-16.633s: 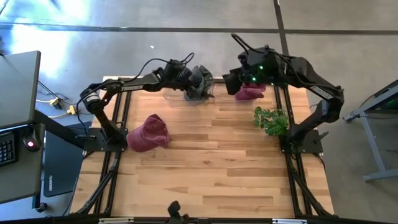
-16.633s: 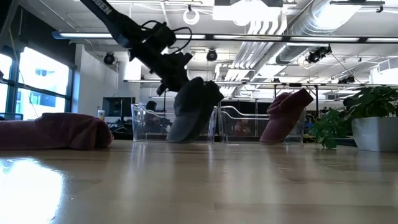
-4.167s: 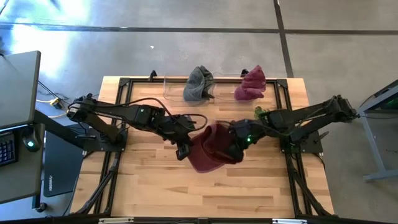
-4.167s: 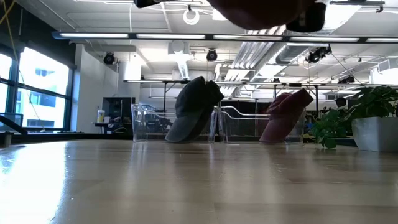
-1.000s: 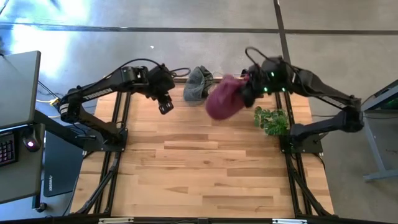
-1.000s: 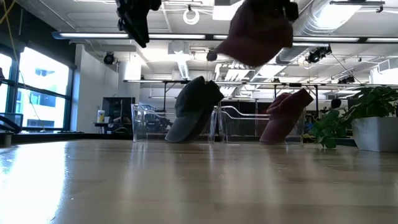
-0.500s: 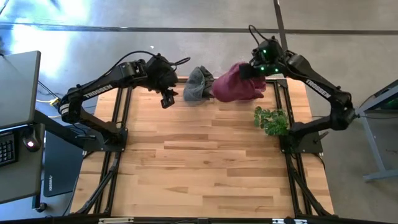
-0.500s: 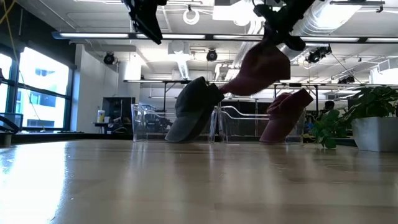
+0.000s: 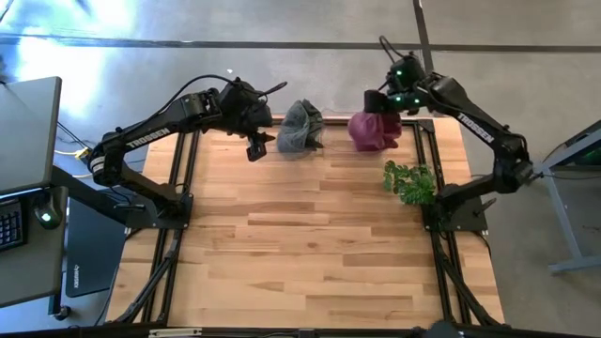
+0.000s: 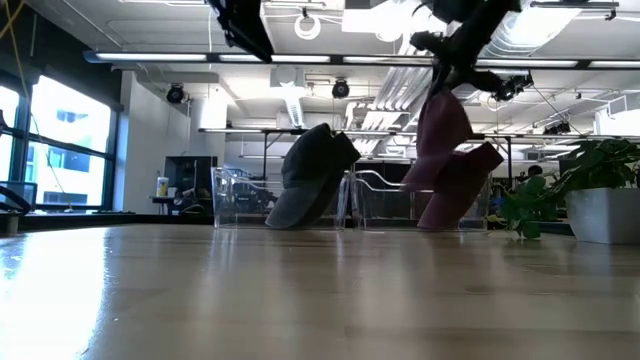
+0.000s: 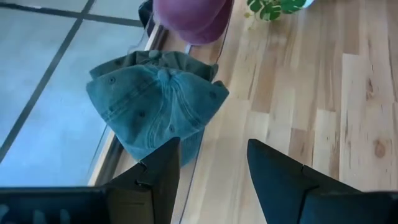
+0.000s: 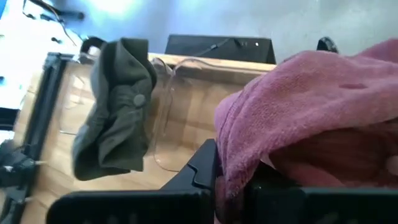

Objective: Pick & Place hat
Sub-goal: Put the red cap into the right transparent bin

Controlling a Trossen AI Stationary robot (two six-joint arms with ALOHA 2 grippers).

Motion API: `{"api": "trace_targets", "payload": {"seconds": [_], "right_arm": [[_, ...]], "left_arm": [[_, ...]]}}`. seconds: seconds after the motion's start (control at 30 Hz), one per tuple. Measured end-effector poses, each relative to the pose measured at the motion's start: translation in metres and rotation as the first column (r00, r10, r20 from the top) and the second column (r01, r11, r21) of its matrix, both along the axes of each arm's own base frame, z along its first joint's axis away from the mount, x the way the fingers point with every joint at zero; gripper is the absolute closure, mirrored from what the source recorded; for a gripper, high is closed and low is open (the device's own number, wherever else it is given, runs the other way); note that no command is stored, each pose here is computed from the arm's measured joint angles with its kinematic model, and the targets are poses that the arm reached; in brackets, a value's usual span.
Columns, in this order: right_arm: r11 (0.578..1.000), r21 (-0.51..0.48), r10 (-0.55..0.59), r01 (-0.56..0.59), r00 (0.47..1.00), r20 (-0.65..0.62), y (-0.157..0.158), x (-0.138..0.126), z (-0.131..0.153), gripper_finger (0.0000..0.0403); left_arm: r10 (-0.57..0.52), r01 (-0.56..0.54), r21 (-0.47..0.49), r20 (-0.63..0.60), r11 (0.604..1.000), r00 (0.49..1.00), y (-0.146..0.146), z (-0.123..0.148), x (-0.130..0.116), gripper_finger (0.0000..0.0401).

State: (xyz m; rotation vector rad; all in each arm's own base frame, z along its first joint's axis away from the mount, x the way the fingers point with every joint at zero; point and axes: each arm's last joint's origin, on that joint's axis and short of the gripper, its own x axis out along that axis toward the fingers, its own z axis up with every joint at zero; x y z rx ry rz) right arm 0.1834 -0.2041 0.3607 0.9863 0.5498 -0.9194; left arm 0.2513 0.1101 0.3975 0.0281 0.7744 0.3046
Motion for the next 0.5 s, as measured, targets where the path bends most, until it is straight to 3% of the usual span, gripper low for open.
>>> {"api": "trace_targets", "payload": {"seconds": [0.33,0.5], "right_arm": [[0.993,0.096,0.07,-0.062,0.994,-0.081,-0.029,0.027,-0.042,0.0371],[0.985,0.086,0.164,-0.152,0.973,-0.161,-0.029,0.026,-0.048,0.0389]], "left_arm": [[-0.047,0.047,0.006,0.005,0.999,0.999,0.0,-0.001,0.003,0.0222],[-0.045,0.045,0.004,0.006,0.999,0.999,0.0,-0.001,0.003,0.0222]]}}
